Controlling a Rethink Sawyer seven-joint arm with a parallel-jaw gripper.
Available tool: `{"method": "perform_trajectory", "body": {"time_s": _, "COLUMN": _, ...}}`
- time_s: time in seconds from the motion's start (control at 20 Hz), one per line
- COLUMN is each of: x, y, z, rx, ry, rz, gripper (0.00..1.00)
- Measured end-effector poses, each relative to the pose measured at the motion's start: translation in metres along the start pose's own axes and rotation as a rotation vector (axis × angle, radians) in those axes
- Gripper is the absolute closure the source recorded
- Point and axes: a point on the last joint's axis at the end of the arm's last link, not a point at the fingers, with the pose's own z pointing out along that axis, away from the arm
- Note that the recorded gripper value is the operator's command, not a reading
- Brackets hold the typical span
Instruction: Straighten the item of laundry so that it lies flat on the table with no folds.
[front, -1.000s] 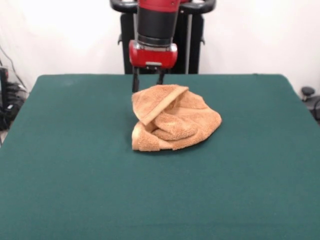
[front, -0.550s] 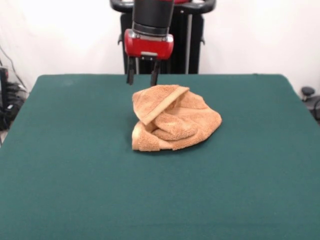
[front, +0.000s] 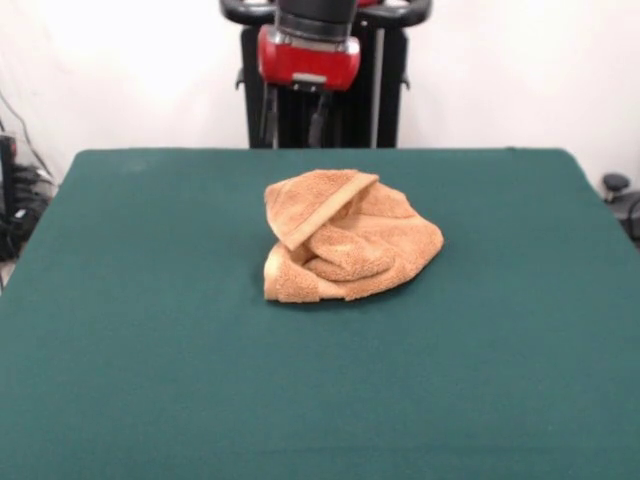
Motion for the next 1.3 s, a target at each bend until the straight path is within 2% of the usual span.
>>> {"method": "perform_trajectory", "body": {"time_s": 0.25, "x": -0.013, "y": 0.021, "z": -0.043, "rx": 0.000, "ry": 0.140, "rz": -0.044, "gripper": 0.00}}
{"method": "perform_trajectory", "body": {"time_s": 0.45, "x": -0.024, "y": 0.030, "z": -0.064, "rx": 0.002, "ry": 0.181, "rz": -0.055, "gripper": 0.00}}
{"method": "perform_trajectory", "body": {"time_s": 0.65, "x": -0.044, "y": 0.044, "z": -0.080, "rx": -0.004, "ry": 0.160, "rz": -0.055, "gripper": 0.00}}
{"method": "perform_trajectory", "body": {"time_s": 0.9, "x": -0.062, "y": 0.063, "z": -0.086, "rx": -0.017, "ry": 0.121, "rz": -0.060, "gripper": 0.00}}
{"method": "perform_trajectory", "body": {"time_s": 1.3, "x": -0.071, "y": 0.092, "z": -0.095, "rx": -0.027, "ry": 0.065, "rz": -0.081, "gripper": 0.00}}
